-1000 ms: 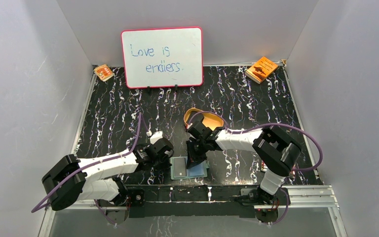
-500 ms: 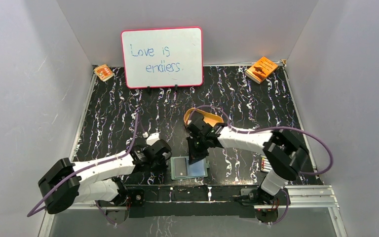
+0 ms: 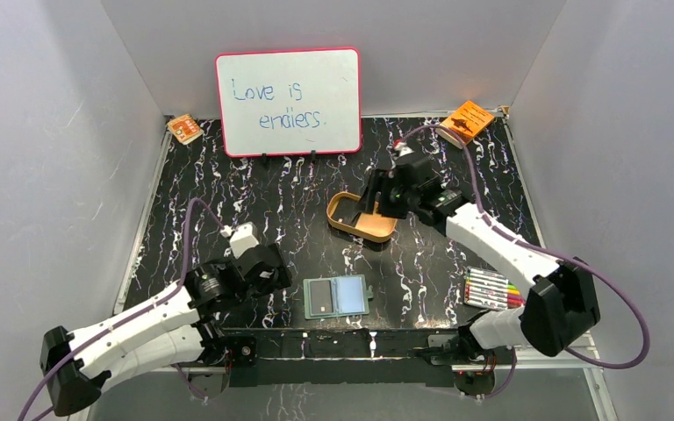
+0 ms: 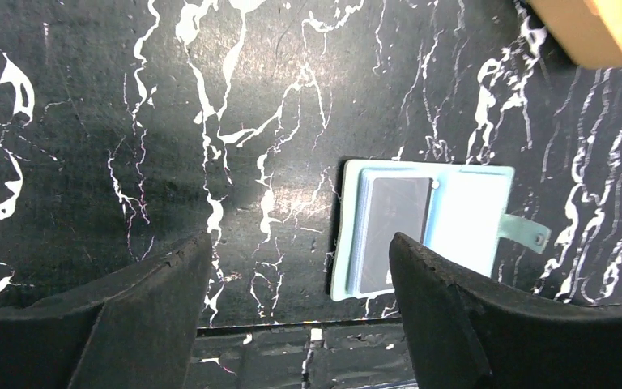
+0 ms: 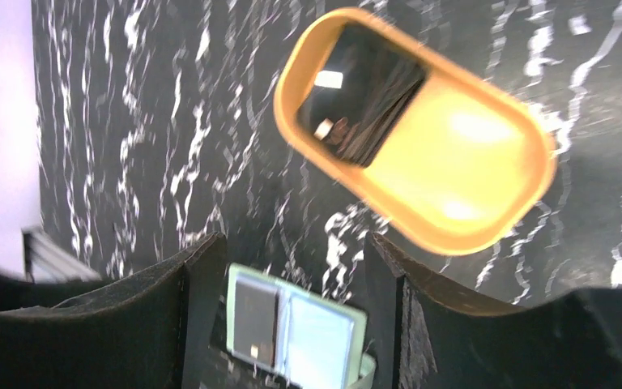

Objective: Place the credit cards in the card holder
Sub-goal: Pick up the credit card from the storage box.

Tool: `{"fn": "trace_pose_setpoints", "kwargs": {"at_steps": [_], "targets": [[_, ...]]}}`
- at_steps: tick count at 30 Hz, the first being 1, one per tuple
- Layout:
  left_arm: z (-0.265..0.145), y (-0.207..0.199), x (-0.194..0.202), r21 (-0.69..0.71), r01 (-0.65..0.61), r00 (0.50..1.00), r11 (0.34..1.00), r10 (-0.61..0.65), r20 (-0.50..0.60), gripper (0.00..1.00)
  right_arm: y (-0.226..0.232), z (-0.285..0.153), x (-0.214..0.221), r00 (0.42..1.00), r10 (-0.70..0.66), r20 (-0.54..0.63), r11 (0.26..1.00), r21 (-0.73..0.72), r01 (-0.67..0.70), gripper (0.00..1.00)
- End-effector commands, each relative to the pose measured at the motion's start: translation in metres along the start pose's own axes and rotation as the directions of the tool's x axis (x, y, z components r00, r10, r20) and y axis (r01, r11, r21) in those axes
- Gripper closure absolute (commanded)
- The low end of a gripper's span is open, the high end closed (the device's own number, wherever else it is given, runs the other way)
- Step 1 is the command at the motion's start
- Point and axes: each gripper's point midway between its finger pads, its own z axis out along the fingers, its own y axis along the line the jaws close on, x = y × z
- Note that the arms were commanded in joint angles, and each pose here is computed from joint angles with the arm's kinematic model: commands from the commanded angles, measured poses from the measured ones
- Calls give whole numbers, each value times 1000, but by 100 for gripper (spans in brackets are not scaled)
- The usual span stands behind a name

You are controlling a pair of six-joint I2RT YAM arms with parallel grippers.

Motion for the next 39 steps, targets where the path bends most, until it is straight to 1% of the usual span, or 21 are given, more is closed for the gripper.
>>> {"fn": "trace_pose_setpoints", "kwargs": {"at_steps": [1,7,10,17,23,35,39], "targets": [[-12,10,-17,-7,51,995,999,-50,86,22,-15,20,-34,983,165,81,982,-109,-155,29],[-13,14,-10,-1,95,993,995,-95,64,21,-30,60,-33,970,238,44,970,-59,-235,27],[-11,17,-7,-13,100,994,995,-99,54,22,-32,74,-31,964,263,30,963,-63,-261,28],[-8,19,-8,-23,88,994,996,-86,65,22,-46,105,-19,949,316,-22,949,14,-315,29],[-9,19,-12,-42,60,996,997,-57,75,22,-48,120,-14,942,331,-52,943,44,-329,37],[-6,26,-5,-44,80,995,996,-77,64,22,-54,138,0,934,337,-117,939,108,-325,40],[-8,27,-5,-41,84,994,996,-81,67,22,-55,138,0,934,337,-115,939,116,-325,40]]}}
